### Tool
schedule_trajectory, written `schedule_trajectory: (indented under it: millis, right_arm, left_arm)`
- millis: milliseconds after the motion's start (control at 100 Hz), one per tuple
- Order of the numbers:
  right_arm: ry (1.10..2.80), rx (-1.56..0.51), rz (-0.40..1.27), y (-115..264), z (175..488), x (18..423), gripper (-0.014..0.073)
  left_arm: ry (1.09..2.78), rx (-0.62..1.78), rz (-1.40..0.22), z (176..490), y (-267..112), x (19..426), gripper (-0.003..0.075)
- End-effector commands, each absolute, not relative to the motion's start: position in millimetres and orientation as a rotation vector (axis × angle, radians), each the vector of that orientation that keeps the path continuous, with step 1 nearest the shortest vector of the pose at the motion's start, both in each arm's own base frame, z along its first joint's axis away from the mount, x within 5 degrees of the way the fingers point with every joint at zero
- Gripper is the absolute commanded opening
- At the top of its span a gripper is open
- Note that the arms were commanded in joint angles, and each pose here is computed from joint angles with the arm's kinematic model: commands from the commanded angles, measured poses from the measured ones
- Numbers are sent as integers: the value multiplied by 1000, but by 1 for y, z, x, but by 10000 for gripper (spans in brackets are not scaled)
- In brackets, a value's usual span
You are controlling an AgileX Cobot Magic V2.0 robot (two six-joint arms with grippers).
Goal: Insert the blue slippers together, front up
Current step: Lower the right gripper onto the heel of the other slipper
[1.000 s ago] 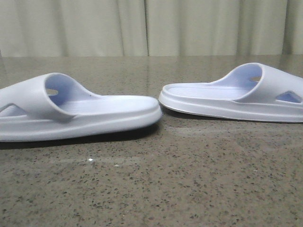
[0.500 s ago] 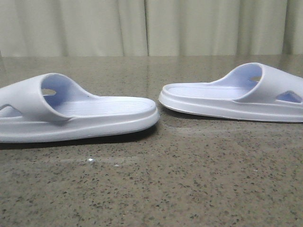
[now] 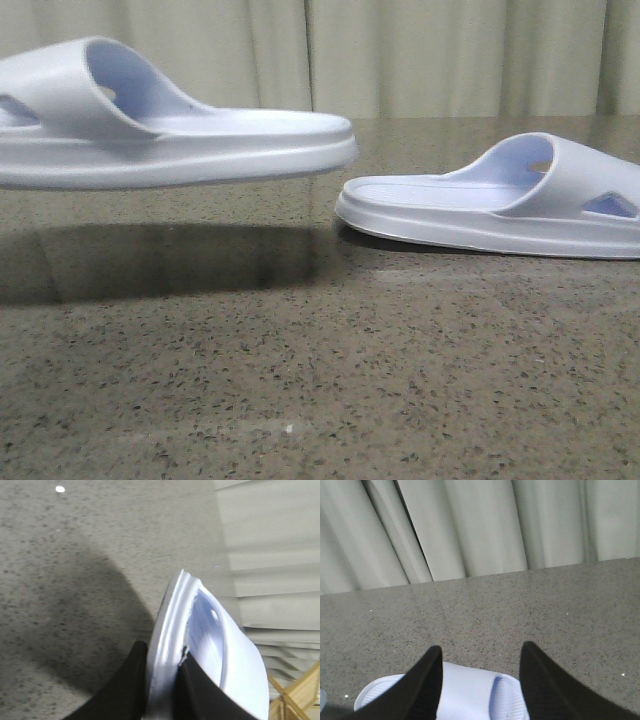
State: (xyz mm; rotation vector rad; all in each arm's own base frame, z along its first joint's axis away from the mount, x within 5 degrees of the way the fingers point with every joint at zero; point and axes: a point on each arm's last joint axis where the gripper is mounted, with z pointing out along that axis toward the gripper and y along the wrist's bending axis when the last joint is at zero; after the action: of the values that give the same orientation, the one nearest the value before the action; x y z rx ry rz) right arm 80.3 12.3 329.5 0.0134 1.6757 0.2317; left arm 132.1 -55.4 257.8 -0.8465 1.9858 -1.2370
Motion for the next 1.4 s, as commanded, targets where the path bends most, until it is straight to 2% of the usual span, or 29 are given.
schedule_trajectory:
  millis: [0, 140, 300, 450, 780, 1390]
  right_arm:
    - [1572, 30, 248, 12, 347, 82, 301]
    - [1586, 77, 325, 14, 346, 84, 299]
    - [1675, 138, 412, 18, 338, 98, 299]
    - [1743, 313, 506, 17, 329, 119, 298]
    - [1876, 527, 502, 9, 304, 156, 298]
    - [2058, 702, 520, 7, 264, 196, 298]
  left_arm:
    - [1910, -832, -1301, 273, -56, 128, 16]
    - [1899, -820, -1307, 275, -55, 126, 16]
    - [1905, -805, -1300, 275, -56, 126, 16]
    - [1911, -786, -1286, 275, -56, 126, 16]
    - [1902, -791, -1272, 275, -54, 126, 16]
    - [1903, -782, -1253, 275, -54, 127, 16]
